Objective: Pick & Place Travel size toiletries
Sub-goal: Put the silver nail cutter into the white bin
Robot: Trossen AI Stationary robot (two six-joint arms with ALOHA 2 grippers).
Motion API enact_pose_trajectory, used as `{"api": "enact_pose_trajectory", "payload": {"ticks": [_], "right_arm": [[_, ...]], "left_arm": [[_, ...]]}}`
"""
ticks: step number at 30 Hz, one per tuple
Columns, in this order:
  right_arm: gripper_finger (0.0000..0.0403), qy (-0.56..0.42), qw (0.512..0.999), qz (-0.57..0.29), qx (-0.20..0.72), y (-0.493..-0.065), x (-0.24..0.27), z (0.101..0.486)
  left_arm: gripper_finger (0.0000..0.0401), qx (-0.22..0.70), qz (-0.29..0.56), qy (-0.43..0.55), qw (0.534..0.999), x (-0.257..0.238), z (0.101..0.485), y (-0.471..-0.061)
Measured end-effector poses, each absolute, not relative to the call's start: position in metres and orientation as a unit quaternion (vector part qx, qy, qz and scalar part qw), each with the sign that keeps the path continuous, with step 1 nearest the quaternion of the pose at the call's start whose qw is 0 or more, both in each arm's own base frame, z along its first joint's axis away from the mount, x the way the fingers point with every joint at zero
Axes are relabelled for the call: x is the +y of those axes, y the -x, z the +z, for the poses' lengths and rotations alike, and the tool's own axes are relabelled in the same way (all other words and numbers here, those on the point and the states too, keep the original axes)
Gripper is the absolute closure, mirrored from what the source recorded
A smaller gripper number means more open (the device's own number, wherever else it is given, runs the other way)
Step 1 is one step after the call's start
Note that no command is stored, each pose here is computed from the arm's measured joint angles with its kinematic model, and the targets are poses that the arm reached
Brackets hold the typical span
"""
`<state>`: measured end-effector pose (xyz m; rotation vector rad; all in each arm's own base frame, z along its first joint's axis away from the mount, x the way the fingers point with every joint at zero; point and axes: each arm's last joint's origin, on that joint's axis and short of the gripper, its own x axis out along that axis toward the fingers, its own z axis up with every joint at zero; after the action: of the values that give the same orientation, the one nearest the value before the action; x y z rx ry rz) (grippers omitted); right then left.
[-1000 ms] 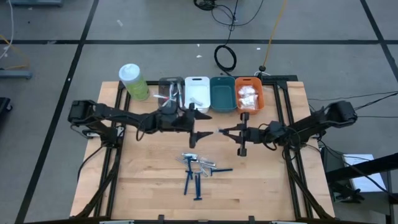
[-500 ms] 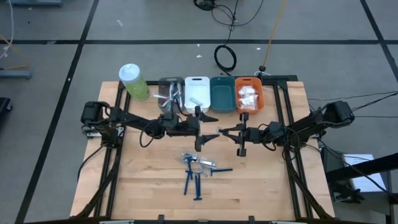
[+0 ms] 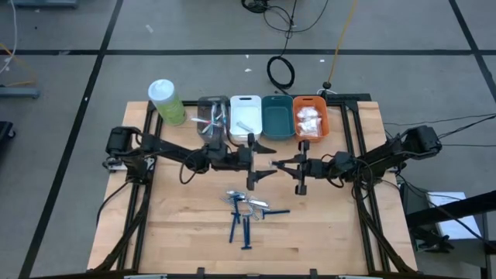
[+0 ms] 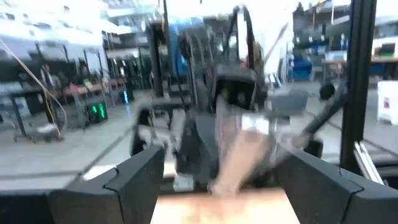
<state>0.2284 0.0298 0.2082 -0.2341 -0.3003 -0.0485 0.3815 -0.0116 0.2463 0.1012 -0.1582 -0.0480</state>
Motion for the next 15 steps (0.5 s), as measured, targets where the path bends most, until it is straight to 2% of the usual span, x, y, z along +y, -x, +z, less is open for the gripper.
{"api": "enact_pose_trajectory", "payload": {"ticks": [6,15], "right_arm": [[0.0359,0.118,0.982,-0.026,-0.144,-0.229,0.029,0.208],[0.0359,0.13,0.981,-0.027,-0.144,-0.229,0.03,0.208]], "left_arm": [[0.0103,-0.073,-0.024,-0.052,0.996,-0.012,0.238,-0.4],[0.0103,-0.087,-0.021,-0.084,0.992,-0.012,0.25,-0.394]]}}
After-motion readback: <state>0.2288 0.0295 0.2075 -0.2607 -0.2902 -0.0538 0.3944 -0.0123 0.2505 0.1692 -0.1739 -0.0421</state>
